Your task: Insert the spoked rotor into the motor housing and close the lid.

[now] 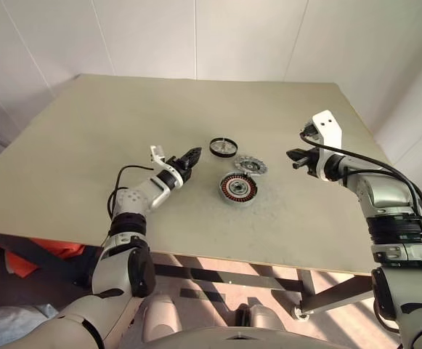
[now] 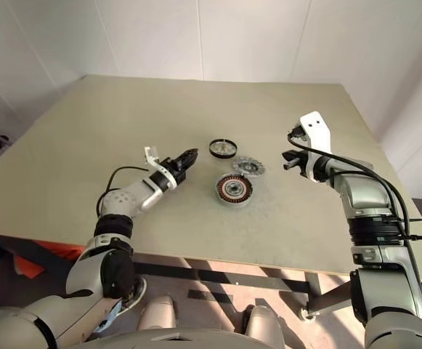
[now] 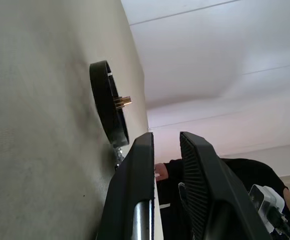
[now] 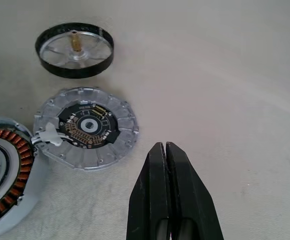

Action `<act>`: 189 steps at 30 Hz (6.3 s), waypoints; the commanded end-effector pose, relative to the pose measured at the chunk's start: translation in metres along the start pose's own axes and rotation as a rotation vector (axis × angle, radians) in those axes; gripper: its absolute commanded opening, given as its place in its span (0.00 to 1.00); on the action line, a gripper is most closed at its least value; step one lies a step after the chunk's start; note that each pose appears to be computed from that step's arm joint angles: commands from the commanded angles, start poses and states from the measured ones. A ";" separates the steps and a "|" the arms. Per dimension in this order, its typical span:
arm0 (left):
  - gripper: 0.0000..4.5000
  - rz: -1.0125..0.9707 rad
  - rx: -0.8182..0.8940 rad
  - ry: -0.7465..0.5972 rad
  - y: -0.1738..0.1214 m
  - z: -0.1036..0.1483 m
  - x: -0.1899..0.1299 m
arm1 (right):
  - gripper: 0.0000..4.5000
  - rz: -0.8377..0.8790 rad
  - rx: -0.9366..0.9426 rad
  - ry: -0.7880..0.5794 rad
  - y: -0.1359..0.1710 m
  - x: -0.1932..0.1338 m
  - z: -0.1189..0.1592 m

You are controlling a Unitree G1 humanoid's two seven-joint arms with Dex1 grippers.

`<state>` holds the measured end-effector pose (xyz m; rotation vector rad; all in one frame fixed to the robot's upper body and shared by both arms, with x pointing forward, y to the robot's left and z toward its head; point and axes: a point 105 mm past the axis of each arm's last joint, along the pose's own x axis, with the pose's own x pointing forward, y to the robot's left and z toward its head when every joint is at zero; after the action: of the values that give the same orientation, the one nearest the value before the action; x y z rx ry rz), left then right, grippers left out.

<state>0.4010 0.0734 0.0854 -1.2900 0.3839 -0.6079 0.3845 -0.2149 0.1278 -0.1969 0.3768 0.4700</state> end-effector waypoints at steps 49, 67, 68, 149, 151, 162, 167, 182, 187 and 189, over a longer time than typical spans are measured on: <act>0.19 0.302 0.745 0.065 -0.022 -0.015 0.078 | 0.00 0.127 -0.009 -0.161 0.030 0.055 0.055; 0.19 0.354 0.453 -0.087 -0.023 0.003 0.076 | 0.00 0.088 -0.001 -0.169 0.018 0.048 0.056; 0.19 0.346 0.442 -0.095 -0.023 0.006 0.075 | 0.00 0.091 -0.001 -0.170 0.019 0.049 0.057; 0.55 0.181 1.125 0.111 -0.021 0.007 0.051 | 0.00 -0.051 0.035 -0.139 -0.006 0.020 0.026; 0.55 0.191 1.181 0.135 -0.017 0.003 0.052 | 0.00 -0.051 0.036 -0.137 -0.006 0.020 0.025; 0.55 0.212 1.208 0.169 -0.004 -0.009 0.054 | 0.00 -0.064 0.038 -0.133 -0.008 0.016 0.023; 0.55 0.258 1.150 0.155 0.001 -0.010 0.056 | 0.00 -0.061 0.042 -0.131 -0.008 0.016 0.022; 0.05 0.308 1.113 0.102 -0.005 -0.006 0.063 | 0.00 -0.069 0.042 -0.119 -0.008 0.015 0.017; 0.05 0.313 1.115 0.106 -0.004 -0.006 0.063 | 0.00 -0.072 0.042 -0.117 -0.008 0.014 0.017; 0.05 0.314 1.113 0.106 -0.003 -0.006 0.063 | 0.00 -0.073 0.042 -0.116 -0.008 0.014 0.016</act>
<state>0.4405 0.0330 0.0742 -0.1405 0.3063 -0.4852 0.4044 -0.2092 0.1209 -0.1344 0.3229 0.4075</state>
